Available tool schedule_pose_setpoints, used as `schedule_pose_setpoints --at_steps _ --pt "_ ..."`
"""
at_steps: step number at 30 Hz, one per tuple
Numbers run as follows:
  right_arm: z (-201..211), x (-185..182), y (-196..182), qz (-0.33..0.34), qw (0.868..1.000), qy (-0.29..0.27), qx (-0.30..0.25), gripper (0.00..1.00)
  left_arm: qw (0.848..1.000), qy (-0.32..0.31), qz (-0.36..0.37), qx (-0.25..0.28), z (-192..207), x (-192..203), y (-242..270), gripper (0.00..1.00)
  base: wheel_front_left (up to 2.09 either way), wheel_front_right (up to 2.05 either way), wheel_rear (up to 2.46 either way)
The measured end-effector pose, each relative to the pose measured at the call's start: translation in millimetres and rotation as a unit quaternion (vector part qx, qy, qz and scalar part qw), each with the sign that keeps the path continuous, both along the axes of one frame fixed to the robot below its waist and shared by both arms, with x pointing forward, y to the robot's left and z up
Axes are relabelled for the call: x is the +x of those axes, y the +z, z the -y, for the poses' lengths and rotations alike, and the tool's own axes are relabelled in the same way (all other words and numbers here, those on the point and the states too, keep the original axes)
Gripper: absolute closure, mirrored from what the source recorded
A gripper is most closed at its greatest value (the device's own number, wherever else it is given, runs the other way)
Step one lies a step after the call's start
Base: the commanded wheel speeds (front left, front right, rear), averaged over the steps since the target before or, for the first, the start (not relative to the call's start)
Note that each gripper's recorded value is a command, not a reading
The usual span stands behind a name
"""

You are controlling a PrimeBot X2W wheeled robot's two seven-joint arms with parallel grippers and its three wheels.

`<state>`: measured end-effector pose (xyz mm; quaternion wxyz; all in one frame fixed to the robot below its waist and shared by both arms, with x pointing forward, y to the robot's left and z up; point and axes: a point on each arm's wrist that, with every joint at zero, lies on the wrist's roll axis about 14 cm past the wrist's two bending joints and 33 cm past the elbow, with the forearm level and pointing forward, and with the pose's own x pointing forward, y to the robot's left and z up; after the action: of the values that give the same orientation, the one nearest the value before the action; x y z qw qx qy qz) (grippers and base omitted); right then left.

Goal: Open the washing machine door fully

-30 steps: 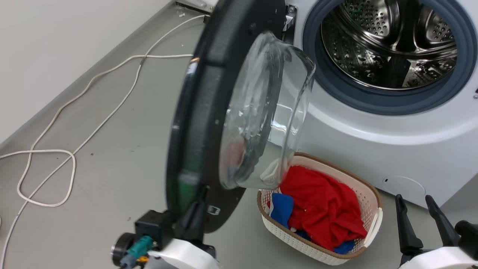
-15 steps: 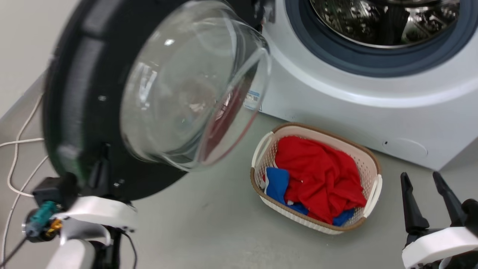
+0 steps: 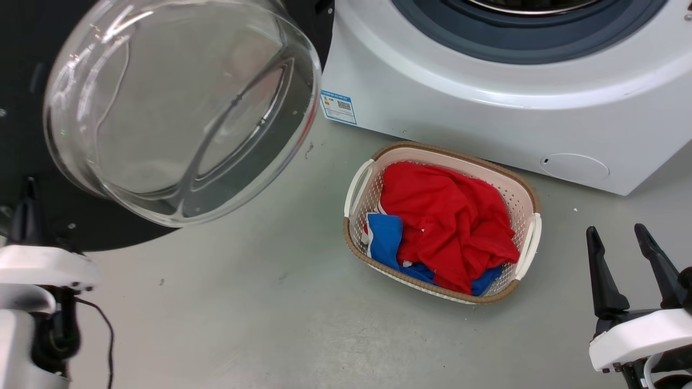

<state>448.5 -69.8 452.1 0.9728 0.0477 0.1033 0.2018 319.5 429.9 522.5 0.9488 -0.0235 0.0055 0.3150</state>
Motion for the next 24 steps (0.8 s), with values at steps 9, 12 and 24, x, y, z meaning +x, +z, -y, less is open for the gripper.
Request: schedule_pose_setpoints --at_steps 9,12,24 --pt "5 1 0 0.000 1.000 -0.007 -0.002 0.00 1.000 0.008 -0.008 0.009 -24 -2 1 1.00 0.00 0.00 0.00" --pt "5 -1 5 0.007 1.000 -0.008 -0.001 0.00 1.000 0.002 0.001 0.015 -21 -3 6 1.00 0.00 0.00 0.00" --pt "0 -21 29 0.030 0.999 -0.010 0.011 0.00 0.999 -0.036 0.015 0.015 40 -35 -2 1.00 0.00 0.00 0.00"
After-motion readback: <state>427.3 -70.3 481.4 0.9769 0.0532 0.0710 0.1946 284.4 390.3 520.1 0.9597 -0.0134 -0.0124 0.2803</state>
